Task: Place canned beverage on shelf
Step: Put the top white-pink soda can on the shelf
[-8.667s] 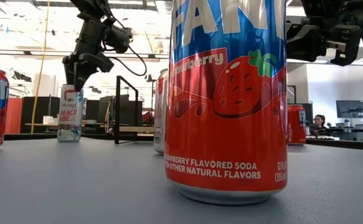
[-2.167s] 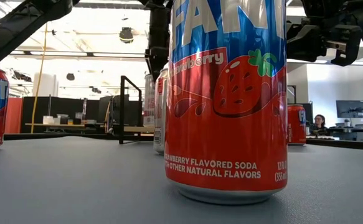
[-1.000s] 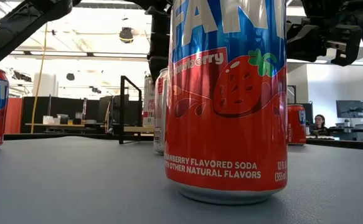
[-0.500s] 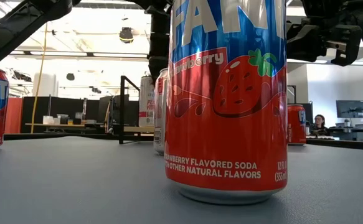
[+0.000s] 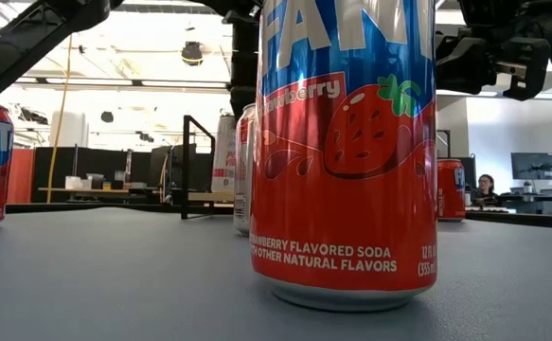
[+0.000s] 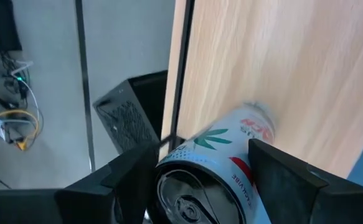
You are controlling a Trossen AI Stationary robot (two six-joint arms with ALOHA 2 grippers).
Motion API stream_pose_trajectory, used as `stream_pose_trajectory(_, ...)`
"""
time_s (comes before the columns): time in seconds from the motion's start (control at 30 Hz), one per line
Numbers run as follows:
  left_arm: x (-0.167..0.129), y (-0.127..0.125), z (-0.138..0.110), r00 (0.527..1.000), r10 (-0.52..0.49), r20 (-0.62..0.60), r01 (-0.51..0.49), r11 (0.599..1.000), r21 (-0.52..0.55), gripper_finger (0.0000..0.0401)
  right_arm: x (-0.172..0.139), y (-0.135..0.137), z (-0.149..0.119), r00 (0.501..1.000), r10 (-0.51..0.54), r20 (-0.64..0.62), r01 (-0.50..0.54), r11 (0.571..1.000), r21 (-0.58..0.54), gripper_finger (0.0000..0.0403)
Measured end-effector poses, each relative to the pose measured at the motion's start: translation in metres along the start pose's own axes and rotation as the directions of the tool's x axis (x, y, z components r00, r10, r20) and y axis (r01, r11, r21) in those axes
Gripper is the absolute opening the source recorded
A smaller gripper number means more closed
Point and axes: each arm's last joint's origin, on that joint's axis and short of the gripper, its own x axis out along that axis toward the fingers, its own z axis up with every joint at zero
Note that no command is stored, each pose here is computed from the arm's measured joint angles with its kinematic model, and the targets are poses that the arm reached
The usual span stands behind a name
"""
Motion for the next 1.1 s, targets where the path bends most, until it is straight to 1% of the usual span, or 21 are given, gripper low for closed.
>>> stream_pose_trajectory(0.13,-0.008,0.0,0.004,0.999,0.008,0.032,-0.009,1.0,0.008,0.0237,0.0,-0.002,0.002,0.999,-0.019,0.026,0.019,1.0,0.0,0.0111)
stream_pose_trajectory(0.37,-0.035,0.002,0.011,0.992,0.038,0.123,-0.037,0.999,-0.013,0.0237,0.0,-0.003,0.004,0.999,-0.027,0.038,0.027,1.0,0.0,0.0111)
stream_pose_trajectory(0.47,-0.042,0.0,0.011,0.989,0.059,0.139,-0.057,0.998,-0.018,0.0237,0.002,-0.004,0.005,0.997,-0.042,0.06,0.042,0.999,0.001,0.0111)
stream_pose_trajectory(0.57,-0.045,0.0,0.007,0.991,0.089,0.098,-0.086,0.996,-0.036,0.0238,0.007,-0.004,0.005,0.997,-0.047,0.066,0.047,0.999,-0.003,0.0111)
stream_pose_trajectory(0.63,-0.045,-0.001,0.002,0.995,0.083,0.054,-0.081,0.996,-0.034,0.0238,0.011,-0.003,0.004,0.997,-0.042,0.059,0.043,0.999,-0.012,0.0111)
stream_pose_trajectory(0.7,-0.044,-0.003,-0.003,0.999,0.052,0.01,-0.052,0.998,-0.02,0.0238,0.014,-0.002,0.002,0.998,-0.04,0.054,0.041,0.999,-0.021,0.0111)
stream_pose_trajectory(0.8,-0.045,-0.007,-0.008,0.999,-0.028,-0.024,0.028,1.0,-0.002,0.0236,0.017,-0.002,0.001,0.998,-0.039,0.052,0.041,0.998,-0.043,0.0111)
stream_pose_trajectory(0.87,-0.045,-0.011,-0.009,0.995,-0.093,-0.024,0.093,0.996,0.01,0.0228,0.018,-0.002,0.002,0.997,-0.045,0.061,0.048,0.998,-0.043,0.0111)
stream_pose_trajectory(0.93,-0.047,-0.014,-0.009,0.993,-0.12,-0.021,0.121,0.993,0.017,0.0212,0.019,-0.002,0.002,0.997,-0.047,0.063,0.049,0.998,-0.043,0.0111)
stream_pose_trajectory(1.03,-0.047,-0.015,-0.009,0.994,-0.109,-0.023,0.11,0.993,0.033,0.0181,0.019,-0.002,0.002,0.997,-0.048,0.06,0.05,0.998,-0.043,0.0111)
stream_pose_trajectory(1.1,-0.047,-0.014,-0.009,0.997,-0.07,-0.033,0.072,0.997,0.04,0.0159,0.019,-0.002,0.002,0.997,-0.051,0.056,0.053,0.998,-0.042,0.0111)
